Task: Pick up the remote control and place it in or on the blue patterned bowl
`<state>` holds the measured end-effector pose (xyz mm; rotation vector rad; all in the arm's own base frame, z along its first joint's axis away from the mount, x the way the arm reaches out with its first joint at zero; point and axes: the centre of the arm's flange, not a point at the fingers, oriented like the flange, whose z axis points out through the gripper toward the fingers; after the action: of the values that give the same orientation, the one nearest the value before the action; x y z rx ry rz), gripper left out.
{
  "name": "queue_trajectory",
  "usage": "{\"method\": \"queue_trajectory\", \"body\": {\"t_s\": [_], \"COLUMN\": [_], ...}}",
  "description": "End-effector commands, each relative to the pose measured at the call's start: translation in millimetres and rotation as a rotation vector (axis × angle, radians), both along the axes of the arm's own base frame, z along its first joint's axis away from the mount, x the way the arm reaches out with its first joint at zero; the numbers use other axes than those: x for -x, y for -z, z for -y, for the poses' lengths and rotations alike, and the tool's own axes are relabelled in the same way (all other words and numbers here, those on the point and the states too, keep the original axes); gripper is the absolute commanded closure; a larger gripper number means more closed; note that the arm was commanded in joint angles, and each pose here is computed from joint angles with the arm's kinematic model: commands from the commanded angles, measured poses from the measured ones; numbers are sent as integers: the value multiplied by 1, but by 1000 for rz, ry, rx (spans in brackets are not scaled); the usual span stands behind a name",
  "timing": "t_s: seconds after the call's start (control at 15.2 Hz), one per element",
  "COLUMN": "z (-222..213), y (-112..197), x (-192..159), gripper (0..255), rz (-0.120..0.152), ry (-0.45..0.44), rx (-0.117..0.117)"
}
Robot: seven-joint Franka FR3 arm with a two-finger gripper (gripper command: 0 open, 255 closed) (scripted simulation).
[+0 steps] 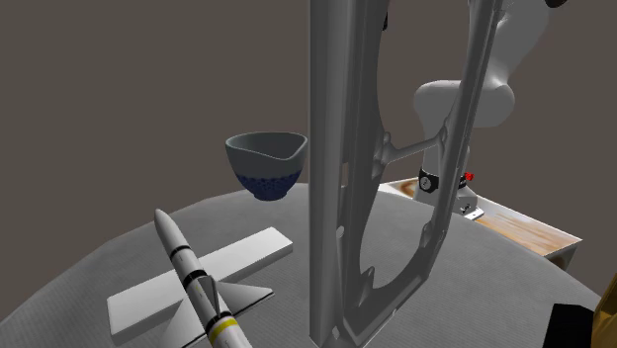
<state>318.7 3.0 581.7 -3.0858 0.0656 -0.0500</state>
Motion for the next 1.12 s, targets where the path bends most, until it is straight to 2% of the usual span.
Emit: {"method": "queue_trajectory", "body": {"t_s": [0.0,1.06], "z": [0,-95], "y": [0,103], "x": [0,-163], "gripper": [0,0], "rz": [0,-15], "ry": [0,-95], "rx": [0,18]}}
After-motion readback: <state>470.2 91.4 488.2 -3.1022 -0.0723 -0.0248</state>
